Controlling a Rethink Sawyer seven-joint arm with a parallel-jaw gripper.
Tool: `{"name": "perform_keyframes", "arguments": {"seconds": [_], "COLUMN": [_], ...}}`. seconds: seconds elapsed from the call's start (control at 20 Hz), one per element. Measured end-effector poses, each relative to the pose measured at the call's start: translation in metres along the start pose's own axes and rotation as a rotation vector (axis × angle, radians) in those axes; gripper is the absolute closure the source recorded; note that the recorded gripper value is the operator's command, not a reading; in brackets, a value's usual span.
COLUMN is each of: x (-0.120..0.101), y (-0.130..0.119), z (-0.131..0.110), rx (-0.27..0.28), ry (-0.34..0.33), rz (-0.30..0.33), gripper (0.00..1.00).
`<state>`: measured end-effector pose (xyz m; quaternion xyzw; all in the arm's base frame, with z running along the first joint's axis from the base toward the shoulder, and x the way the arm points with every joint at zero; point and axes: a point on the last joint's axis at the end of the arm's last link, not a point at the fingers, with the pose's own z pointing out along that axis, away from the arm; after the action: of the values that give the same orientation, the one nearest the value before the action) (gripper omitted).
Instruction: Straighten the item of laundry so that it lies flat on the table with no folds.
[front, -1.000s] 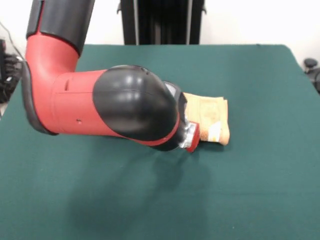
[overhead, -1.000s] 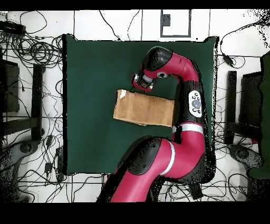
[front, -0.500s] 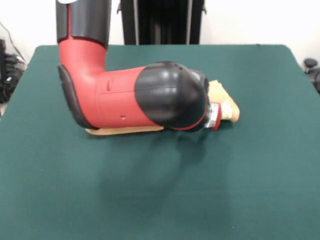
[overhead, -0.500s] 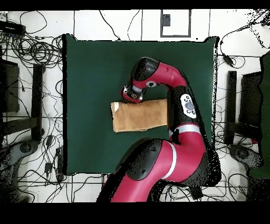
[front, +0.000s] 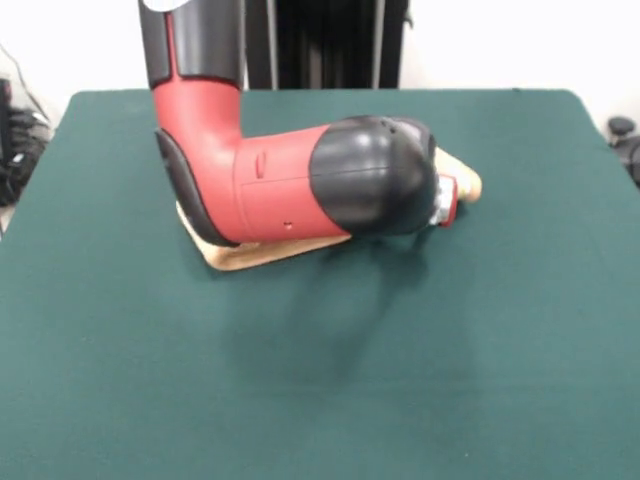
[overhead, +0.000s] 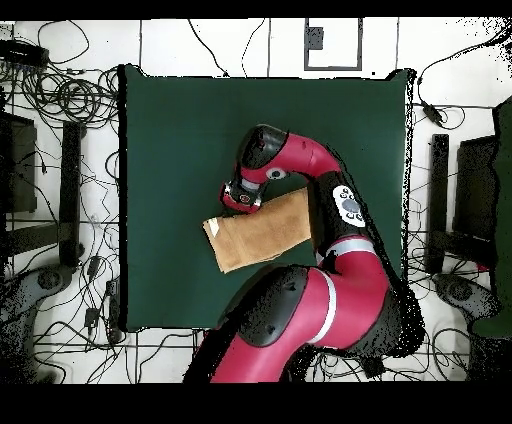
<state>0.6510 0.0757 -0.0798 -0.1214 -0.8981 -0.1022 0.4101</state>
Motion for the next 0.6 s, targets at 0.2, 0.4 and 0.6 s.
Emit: {"name": "perform_keyframes", "arguments": {"seconds": [0.2,0.4,0.6], "x": [0.008,0.012,0.017], "y": [-0.007,-0.001,0.014], "z": [0.010,0.007,0.004], "rx": [0.139,0.333,0.493], "ry": [-0.058,-0.186,-0.306], "rz": [0.004,-0.023,-0.074], "gripper": [0.00,0.00,0.00]}}
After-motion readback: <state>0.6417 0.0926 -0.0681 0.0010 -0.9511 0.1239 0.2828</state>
